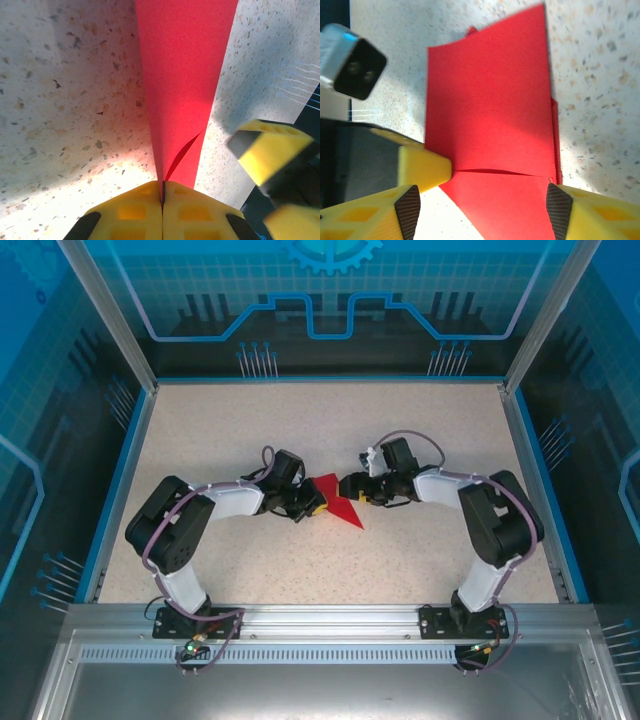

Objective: Fold a paper plane with a square sheet of paper (pick it up from the middle)
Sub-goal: Fold the wing for the fifth time at the center of the table.

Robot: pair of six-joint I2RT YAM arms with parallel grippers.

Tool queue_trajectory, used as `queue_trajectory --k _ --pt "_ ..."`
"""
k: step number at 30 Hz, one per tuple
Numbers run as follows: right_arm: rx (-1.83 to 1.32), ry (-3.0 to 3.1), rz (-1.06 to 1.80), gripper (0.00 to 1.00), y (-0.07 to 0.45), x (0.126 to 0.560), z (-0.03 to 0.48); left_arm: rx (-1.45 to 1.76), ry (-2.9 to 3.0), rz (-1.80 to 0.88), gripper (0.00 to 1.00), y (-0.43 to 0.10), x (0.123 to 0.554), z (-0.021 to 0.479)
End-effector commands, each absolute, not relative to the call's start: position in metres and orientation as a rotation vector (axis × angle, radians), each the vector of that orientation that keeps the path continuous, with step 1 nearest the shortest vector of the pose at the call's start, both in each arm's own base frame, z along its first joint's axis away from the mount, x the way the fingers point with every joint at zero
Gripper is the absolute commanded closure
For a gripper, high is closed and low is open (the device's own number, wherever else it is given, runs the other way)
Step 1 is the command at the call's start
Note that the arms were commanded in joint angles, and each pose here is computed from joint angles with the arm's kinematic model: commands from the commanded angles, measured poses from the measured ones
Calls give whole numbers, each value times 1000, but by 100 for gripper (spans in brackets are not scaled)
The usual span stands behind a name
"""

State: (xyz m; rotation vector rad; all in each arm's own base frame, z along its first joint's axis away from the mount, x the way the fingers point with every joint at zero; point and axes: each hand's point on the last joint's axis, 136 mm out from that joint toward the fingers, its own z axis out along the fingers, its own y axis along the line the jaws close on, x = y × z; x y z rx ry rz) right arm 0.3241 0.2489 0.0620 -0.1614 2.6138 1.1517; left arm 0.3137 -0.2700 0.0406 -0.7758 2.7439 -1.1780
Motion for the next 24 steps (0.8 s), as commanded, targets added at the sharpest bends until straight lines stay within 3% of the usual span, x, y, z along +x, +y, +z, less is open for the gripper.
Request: queue_trajectory --k 1,5,15,24 --pt "-318 2530 886 25 235 320 73 -755 2725 -1226 96 -279 319 56" --pt "-508 2399 595 26 231 309 82 -756 2718 -1210 96 -276 319 62" --pt "-1044 2038 251 26 265 275 74 -754 2725 -1213 96 -277 318 64" --pt "-1154 1903 49 36 280 280 53 -757 2731 -1214 96 -278 319 66"
